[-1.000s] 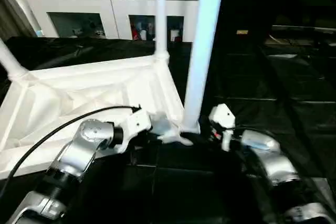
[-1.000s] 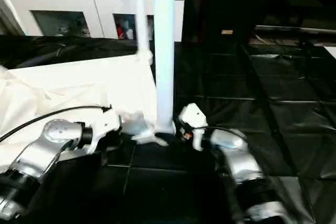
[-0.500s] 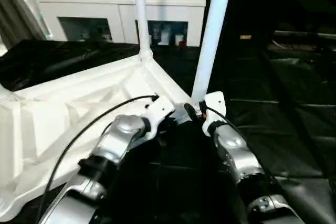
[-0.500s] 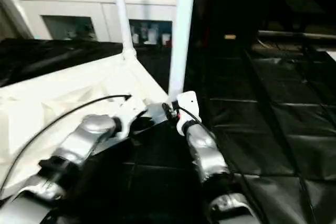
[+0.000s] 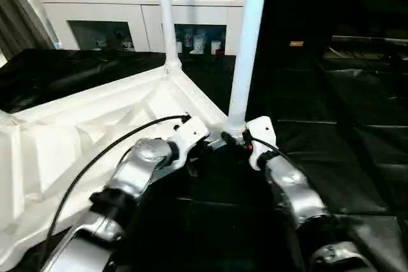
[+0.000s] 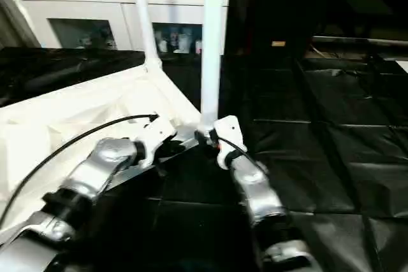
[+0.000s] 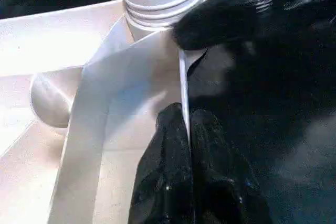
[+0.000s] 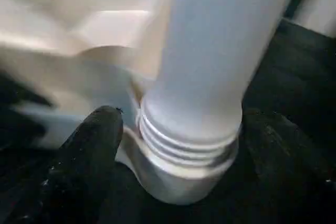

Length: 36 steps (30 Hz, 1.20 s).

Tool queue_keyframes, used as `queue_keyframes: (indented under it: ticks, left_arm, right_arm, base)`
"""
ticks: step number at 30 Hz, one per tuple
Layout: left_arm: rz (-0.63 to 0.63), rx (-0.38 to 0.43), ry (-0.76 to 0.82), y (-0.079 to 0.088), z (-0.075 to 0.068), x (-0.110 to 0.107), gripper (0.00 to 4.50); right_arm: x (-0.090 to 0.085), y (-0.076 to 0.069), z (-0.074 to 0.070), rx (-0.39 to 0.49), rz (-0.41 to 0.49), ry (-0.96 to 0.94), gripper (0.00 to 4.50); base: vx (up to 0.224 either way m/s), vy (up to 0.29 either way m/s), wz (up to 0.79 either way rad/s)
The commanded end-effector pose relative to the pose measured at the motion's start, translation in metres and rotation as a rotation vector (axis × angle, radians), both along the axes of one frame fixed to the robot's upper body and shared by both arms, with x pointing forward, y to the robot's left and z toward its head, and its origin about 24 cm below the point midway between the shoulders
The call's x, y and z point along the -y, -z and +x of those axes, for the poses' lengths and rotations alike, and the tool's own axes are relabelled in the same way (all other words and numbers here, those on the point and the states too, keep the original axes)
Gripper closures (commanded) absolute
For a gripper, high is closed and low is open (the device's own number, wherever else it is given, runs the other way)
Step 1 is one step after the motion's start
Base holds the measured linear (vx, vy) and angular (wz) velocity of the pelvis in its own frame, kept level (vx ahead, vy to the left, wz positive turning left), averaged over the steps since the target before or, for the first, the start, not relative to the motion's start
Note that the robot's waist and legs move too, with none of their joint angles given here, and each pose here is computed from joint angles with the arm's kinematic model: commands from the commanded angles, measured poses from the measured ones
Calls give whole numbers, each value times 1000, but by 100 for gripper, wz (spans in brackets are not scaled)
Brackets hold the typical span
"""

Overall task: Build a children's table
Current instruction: Rotate leg to tighten

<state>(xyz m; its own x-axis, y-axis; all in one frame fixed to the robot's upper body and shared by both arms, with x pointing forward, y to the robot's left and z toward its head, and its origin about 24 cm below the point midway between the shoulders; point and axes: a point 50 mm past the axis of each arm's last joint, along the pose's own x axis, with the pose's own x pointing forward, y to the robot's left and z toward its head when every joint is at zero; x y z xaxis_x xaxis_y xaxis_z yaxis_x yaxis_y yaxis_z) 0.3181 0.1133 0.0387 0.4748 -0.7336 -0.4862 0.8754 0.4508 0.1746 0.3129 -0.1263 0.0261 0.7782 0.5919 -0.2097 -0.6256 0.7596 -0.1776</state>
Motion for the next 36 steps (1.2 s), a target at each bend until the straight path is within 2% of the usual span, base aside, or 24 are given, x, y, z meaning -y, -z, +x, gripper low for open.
queue_keyframes:
  ticks: [1,4,8,14,20,21,23,25,28,30,36]
  left_arm:
    - [-15,-27,62,7,-10,-7,450]
    - [-35,-33,137,5,-17,-11,450]
    - [-60,-53,251,0,-28,-13,450]
    - [-81,-72,313,-4,-33,-11,450]
    - [-72,-70,315,-5,-31,-10,450]
    - [-72,-70,315,-5,-31,-10,450]
    - [-71,-72,315,-5,-30,-11,450]
    - [-68,-71,313,-5,-30,-11,450]
    - [-66,-72,313,-5,-30,-12,450]
    - [-66,-72,312,-5,-30,-12,450]
    - [-65,-77,309,-4,-32,-14,450]
  right_arm:
    - [2,-11,-3,56,-20,-130,62]
    - [12,-20,-8,80,-19,-236,62]
    - [19,-23,-20,26,-16,-419,62]
    - [20,-21,-22,2,-26,-470,62]
    - [17,-15,-23,-23,-34,-486,62]
    - [17,-15,-23,-24,-34,-486,80]
    - [16,-15,-22,-28,-31,-487,80]
    - [17,-14,-22,-31,-41,-485,109]
    - [17,-14,-21,-36,-35,-477,122]
    - [17,-15,-20,-34,-25,-471,155]
    - [17,-14,-21,-38,-19,-479,174]
  base:
    - [0,0,0]
    - [0,0,0]
    - [0,0,0]
    - [0,0,0]
    - [0,0,0]
    - [0,0,0]
    - [0,0,0]
    - [0,0,0]
    - [0,0,0]
    - [0,0,0]
    - [0,0,0]
